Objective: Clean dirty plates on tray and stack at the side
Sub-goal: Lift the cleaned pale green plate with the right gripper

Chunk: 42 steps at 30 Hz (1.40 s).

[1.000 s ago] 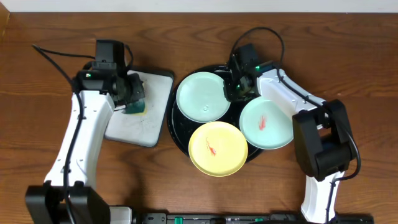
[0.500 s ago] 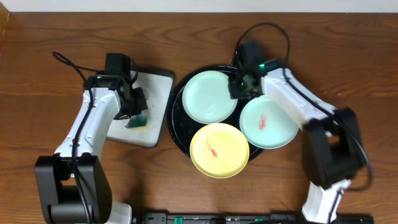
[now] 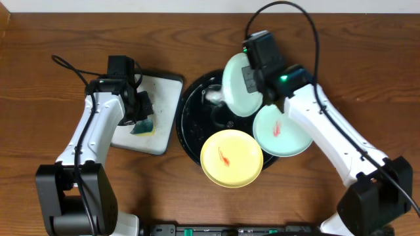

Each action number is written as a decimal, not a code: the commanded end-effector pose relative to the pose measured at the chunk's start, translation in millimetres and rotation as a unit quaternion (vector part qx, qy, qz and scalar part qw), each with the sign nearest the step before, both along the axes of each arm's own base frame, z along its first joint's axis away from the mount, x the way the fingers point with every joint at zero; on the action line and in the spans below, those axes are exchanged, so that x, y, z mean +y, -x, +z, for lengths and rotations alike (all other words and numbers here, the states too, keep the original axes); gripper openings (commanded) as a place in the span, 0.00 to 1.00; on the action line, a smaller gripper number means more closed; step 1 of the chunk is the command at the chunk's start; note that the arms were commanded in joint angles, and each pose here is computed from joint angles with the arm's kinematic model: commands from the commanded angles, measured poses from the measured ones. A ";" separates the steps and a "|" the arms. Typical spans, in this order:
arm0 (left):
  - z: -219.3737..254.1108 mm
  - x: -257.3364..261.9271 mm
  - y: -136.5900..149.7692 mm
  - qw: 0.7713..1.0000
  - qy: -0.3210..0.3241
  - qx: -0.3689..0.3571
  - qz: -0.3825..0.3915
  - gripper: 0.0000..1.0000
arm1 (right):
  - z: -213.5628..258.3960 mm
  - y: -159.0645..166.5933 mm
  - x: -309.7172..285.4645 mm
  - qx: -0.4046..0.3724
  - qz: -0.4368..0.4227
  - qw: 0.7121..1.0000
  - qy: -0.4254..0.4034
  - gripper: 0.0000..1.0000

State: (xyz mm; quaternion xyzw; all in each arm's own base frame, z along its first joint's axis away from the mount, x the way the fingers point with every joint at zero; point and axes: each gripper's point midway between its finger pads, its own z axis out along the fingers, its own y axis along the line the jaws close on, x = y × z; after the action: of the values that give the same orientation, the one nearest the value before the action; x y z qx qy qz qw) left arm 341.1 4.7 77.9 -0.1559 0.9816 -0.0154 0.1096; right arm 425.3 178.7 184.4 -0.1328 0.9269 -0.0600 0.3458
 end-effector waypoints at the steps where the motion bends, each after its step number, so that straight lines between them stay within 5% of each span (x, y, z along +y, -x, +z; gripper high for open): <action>1: 0.7 0.8 0.1 1.000 0.001 0.000 -0.006 0.07 | 29.1 0.8 -7.9 -0.056 -0.007 0.996 0.076 0.01; 14: 0.7 0.8 0.2 1.000 0.001 0.000 -0.006 0.07 | 8.8 -2.6 -16.1 -0.019 -0.044 0.999 0.015 0.02; 18: 0.7 0.8 0.2 1.000 0.001 0.000 -0.006 0.08 | -20.3 -7.3 -28.0 0.059 -0.049 0.994 -0.082 0.23; 20: 0.7 0.8 0.2 1.000 0.001 0.000 -0.006 0.08 | -36.1 -8.2 -42.5 0.103 -0.072 0.983 -0.132 0.36; 23: 0.7 0.8 0.2 1.000 0.001 0.000 -0.006 0.08 | -60.6 3.4 -66.2 0.181 -0.137 0.953 -0.199 0.42; 29: 0.7 0.8 0.2 1.000 0.001 0.000 -0.006 0.08 | -93.6 40.6 -89.5 0.320 -0.202 0.884 -0.274 0.41; 38: 0.7 0.8 0.2 1.000 0.001 0.000 -0.006 0.08 | -124.1 47.4 -94.3 0.344 -0.257 0.872 -0.235 0.53; 42: 0.7 0.8 0.2 1.000 0.001 0.000 -0.006 0.08 | -142.9 55.4 -90.5 0.370 -0.284 0.853 -0.233 0.50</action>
State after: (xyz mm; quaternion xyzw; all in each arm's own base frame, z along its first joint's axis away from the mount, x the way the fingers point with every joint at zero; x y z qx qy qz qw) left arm 341.1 4.6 77.9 -0.1559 0.9816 -0.0156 0.1096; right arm 377.1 87.2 60.6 0.1732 0.9761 0.1310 -0.0041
